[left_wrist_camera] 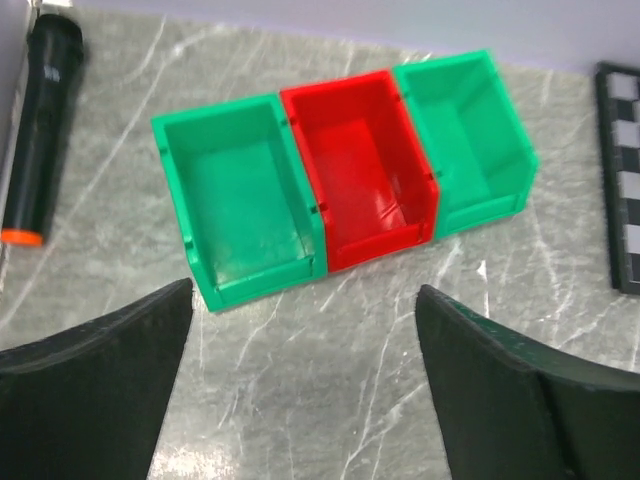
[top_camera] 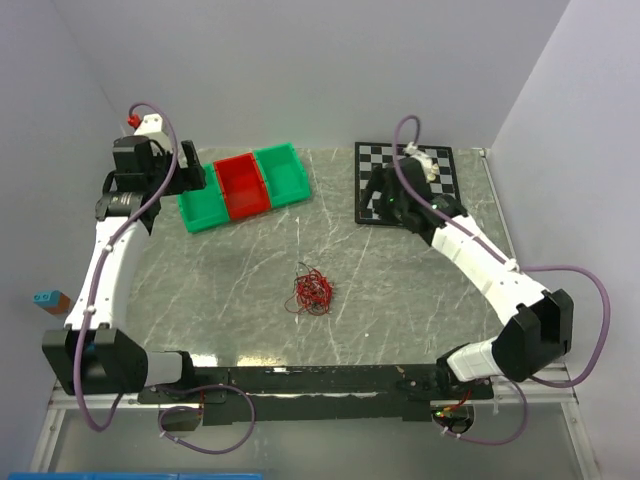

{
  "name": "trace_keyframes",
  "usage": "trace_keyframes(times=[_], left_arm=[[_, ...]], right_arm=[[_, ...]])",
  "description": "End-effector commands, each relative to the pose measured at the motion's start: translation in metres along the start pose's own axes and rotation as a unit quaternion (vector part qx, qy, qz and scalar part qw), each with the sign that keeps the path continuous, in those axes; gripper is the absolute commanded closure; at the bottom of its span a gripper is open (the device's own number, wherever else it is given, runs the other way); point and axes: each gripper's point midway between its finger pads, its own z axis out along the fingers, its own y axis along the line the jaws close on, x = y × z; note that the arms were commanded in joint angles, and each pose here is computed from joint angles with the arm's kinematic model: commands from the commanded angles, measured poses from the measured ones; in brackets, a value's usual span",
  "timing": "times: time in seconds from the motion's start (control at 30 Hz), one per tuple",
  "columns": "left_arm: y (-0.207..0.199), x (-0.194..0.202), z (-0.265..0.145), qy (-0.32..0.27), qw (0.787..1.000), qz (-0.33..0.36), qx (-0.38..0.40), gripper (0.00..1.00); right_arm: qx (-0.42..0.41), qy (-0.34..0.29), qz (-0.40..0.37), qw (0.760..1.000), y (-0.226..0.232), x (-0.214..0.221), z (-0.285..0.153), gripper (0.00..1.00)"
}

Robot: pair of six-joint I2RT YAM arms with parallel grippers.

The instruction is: Untangle the cables

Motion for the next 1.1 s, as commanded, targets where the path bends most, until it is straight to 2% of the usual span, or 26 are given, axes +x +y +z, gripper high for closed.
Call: trace_keyframes(times=[0.0, 0.1, 0.17, 0.37, 0.4, 0.57, 0.8, 0.93, 1.0, 1.03, 1.07], left_arm=[[0.016, 0.011, 0.019, 0.026, 0.998, -0.030, -0.044, 0.03], [0.032, 0.022, 0.042, 0.048, 0.993, -0.034, -0.099, 0.03], [0.039, 0.024, 0.053, 0.057, 0.990, -0.042, -0.120, 0.03], [0.030, 0.025, 0.084, 0.056, 0.990, -0.069, -0.109, 0.03], [0.017, 0.029, 0.091, 0.063, 0.991, -0.064, -0.097, 0.03], [0.001, 0.056, 0.131, 0.091, 0.990, -0.042, -0.100, 0.03], [0.013, 0.080, 0.184, 0.109, 0.982, -0.043, -0.150, 0.01], [0.013, 0.086, 0.203, 0.105, 0.982, -0.049, -0.150, 0.13], [0.012, 0.093, 0.209, 0.112, 0.982, -0.046, -0.147, 0.27], [0.011, 0.097, 0.211, 0.114, 0.982, -0.039, -0.145, 0.37], [0.012, 0.101, 0.212, 0.115, 0.982, -0.029, -0.147, 0.42]], right_arm=[[-0.024, -0.058, -0.013, 0.998, 0.020, -0.023, -0.016, 0.00], [-0.110, -0.046, 0.017, 0.993, 0.039, -0.021, -0.016, 0.00], [-0.132, -0.026, 0.035, 0.990, 0.043, -0.016, -0.013, 0.00], [-0.058, -0.055, 0.011, 0.997, 0.031, -0.021, -0.012, 0.00], [-0.054, -0.055, 0.014, 0.997, 0.030, -0.020, -0.012, 0.00], [-0.059, -0.075, -0.005, 0.995, 0.029, -0.014, -0.018, 0.02], [-0.061, -0.105, -0.049, 0.991, 0.038, -0.008, -0.029, 0.05], [-0.076, -0.112, -0.061, 0.989, 0.045, -0.004, -0.032, 0.08], [-0.079, -0.111, -0.065, 0.989, 0.047, -0.002, -0.031, 0.09], [-0.075, -0.108, -0.066, 0.989, 0.046, 0.000, -0.028, 0.10], [-0.073, -0.108, -0.065, 0.989, 0.046, 0.000, -0.028, 0.10]])
